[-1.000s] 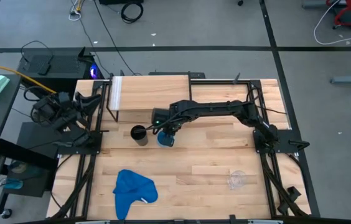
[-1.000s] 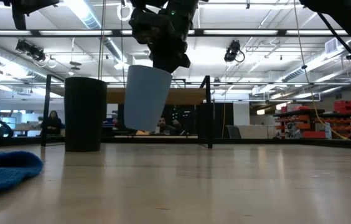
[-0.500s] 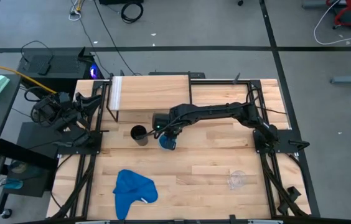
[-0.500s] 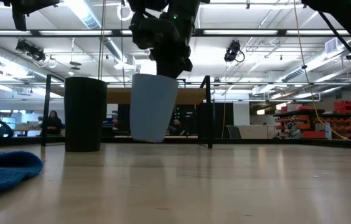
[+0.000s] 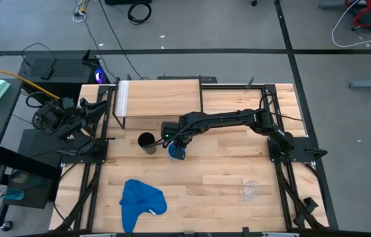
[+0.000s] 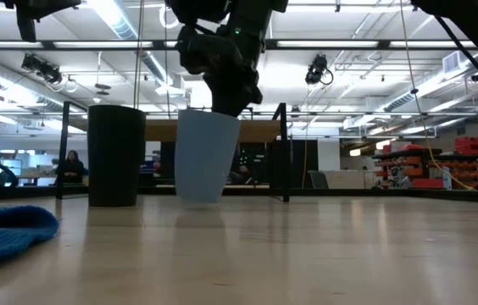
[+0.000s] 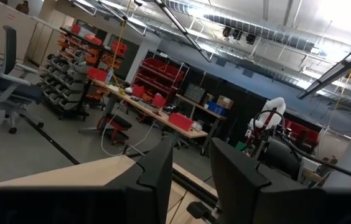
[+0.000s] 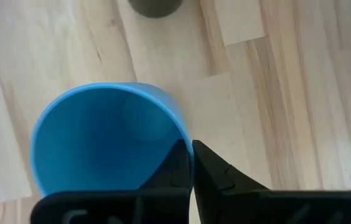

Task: Stack small to large cups/mugs on shelf
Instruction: Move the blue cup to the right of the black cup

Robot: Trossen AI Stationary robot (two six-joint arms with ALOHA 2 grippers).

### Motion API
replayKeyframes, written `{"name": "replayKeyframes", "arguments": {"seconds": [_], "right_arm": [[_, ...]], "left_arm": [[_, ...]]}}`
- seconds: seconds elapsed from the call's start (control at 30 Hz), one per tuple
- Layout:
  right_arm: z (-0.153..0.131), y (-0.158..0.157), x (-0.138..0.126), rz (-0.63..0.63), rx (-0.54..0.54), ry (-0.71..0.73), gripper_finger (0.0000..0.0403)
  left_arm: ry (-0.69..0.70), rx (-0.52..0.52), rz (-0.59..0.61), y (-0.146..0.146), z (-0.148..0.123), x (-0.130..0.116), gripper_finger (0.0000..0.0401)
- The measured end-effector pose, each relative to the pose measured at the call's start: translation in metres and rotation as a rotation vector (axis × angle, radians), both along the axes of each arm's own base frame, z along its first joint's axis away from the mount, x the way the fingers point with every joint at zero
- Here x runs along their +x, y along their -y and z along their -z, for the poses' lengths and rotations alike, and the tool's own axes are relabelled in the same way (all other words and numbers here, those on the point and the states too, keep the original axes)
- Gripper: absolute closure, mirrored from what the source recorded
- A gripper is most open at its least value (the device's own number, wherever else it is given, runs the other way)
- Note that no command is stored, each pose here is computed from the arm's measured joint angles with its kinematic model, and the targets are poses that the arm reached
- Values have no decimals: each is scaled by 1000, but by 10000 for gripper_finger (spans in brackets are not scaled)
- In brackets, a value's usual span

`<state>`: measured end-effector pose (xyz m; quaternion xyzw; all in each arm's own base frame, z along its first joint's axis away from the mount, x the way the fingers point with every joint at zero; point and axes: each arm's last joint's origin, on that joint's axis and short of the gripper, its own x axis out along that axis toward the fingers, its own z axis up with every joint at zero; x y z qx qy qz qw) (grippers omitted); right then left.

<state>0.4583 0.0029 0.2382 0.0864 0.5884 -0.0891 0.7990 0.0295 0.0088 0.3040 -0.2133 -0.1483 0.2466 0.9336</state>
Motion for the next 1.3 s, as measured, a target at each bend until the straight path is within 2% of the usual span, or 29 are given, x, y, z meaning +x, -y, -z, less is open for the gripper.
{"name": "replayKeyframes", "arguments": {"seconds": [0.27, 0.6, 1.3], "right_arm": [[4, 0, 3, -5, 4, 35, 392], [3, 0, 5, -33, 35, 54, 359], [2, 11, 8, -31, 81, 86, 350]], "left_arm": [[0, 1, 0, 0, 0, 0, 287], [-2, 4, 0, 0, 0, 0, 283], [0, 1, 0, 0, 0, 0, 286]]}}
